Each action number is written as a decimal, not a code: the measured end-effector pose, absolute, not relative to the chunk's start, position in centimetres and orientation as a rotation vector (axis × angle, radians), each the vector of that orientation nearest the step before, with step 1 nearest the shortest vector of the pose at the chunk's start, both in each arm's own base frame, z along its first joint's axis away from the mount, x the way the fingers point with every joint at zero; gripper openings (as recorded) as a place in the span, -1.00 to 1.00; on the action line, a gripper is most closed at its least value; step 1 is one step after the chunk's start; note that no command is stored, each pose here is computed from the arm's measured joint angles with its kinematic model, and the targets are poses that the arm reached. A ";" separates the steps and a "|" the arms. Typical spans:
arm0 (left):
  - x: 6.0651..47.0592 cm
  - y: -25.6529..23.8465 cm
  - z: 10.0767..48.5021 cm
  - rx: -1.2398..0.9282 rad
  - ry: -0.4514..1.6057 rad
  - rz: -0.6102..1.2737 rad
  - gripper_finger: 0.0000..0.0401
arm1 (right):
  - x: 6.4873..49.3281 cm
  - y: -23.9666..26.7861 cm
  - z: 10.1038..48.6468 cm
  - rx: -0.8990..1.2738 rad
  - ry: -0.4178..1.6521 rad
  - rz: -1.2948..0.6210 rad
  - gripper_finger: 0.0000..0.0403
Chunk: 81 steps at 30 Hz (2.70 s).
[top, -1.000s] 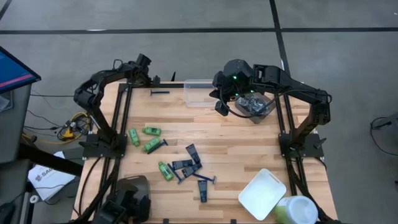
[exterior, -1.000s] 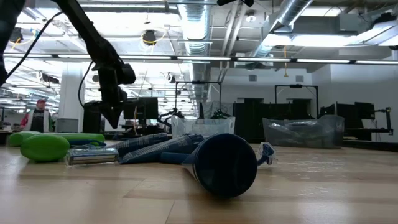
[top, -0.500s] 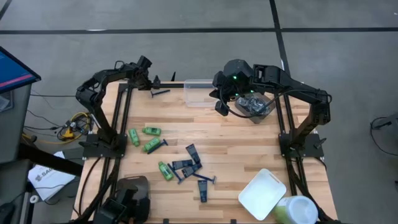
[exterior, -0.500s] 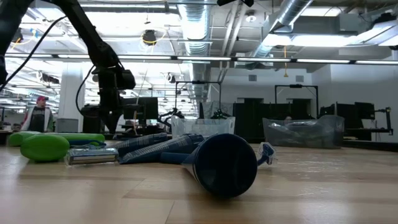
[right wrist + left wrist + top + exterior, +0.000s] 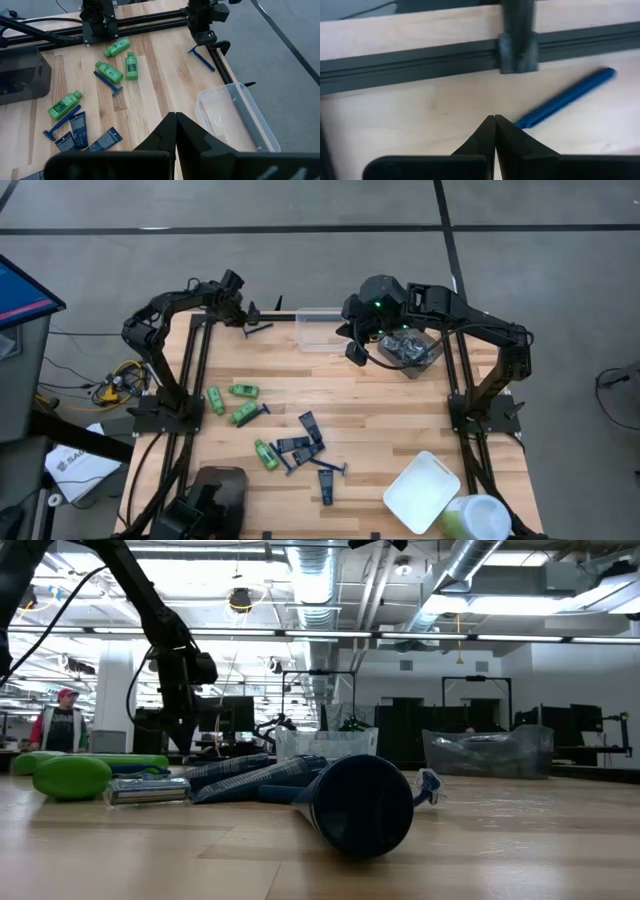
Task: Pick & Place Travel size toiletries
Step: Put the blue razor into the bottom black bin
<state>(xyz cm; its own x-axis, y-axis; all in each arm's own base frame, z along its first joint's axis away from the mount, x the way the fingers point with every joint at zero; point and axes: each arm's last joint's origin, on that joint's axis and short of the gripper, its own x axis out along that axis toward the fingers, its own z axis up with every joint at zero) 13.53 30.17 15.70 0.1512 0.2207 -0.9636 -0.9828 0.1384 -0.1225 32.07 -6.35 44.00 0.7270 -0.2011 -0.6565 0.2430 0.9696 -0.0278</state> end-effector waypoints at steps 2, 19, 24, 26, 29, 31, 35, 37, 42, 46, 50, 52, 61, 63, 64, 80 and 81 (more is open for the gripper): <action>13.7 30.1 15.7 -1.020 0.990 1.065 -1.00 | 32.1 -6.4 44.0 0.061 0.717 -0.245 -1.00; 13.4 26.3 25.9 -0.798 0.693 1.087 -1.00 | 32.1 -6.3 44.0 0.064 0.717 -0.245 -1.00; 14.6 24.0 28.1 -0.721 0.646 1.032 -0.97 | 32.1 -6.1 44.0 0.062 0.718 -0.238 -1.00; 15.5 23.1 28.6 -0.677 0.652 0.986 -0.91 | 32.1 -5.9 44.0 0.066 0.718 -0.234 -1.00; 16.9 21.8 28.8 -0.625 0.680 0.917 -0.72 | 32.2 -5.6 44.0 0.064 0.719 -0.226 -1.00; 18.1 20.9 28.5 -0.591 0.717 0.896 -0.55 | 32.2 -5.4 44.0 0.063 0.719 -0.218 -1.00; 20.4 19.3 27.2 -0.439 0.855 0.957 -0.15 | 32.2 -5.0 43.9 0.060 0.727 -0.205 -1.00; 21.4 18.7 26.3 -0.378 0.925 1.012 0.03 | 32.2 -5.0 43.9 0.060 0.734 -0.205 -1.00; 23.0 18.0 23.7 -0.479 1.035 0.979 0.25 | 32.2 -5.0 43.9 0.058 0.735 -0.205 -1.00; 24.0 17.2 21.3 -0.521 1.191 0.880 0.22 | 32.1 -5.0 43.8 0.053 0.742 -0.203 -1.00; 26.3 16.2 20.4 -0.411 1.173 0.696 0.14 | 32.1 -5.0 43.7 0.036 0.758 -0.196 -1.00; 27.5 15.9 20.1 -0.363 1.136 0.621 0.09 | 32.0 -5.0 43.7 0.035 0.760 -0.195 -1.00; 26.5 20.0 15.9 -0.502 1.203 0.741 -0.26 | 32.0 -5.0 43.6 0.035 0.768 -0.195 -1.00; 26.0 20.5 15.7 -0.508 1.221 0.761 -0.34 | 32.0 -5.0 43.6 0.035 0.768 -0.195 -1.00; 25.8 21.0 15.9 -0.507 1.204 0.778 -0.38 | 32.0 -5.0 43.6 0.035 0.768 -0.195 -1.00; 20.4 26.5 16.8 -0.696 1.065 1.031 -0.38 | 31.8 -5.0 43.5 0.037 0.788 -0.195 -1.00; 20.4 26.5 16.8 -0.692 1.066 1.037 -0.34 | 31.8 -5.0 43.5 0.037 0.788 -0.195 -1.00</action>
<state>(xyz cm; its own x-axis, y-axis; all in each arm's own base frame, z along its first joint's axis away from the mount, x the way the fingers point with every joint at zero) 20.43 26.52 16.78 0.1211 0.3372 -0.9336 -0.9238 0.3825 0.0183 31.84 -4.99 43.50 0.6879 -0.1604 -0.7078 0.1880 0.9814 -0.0397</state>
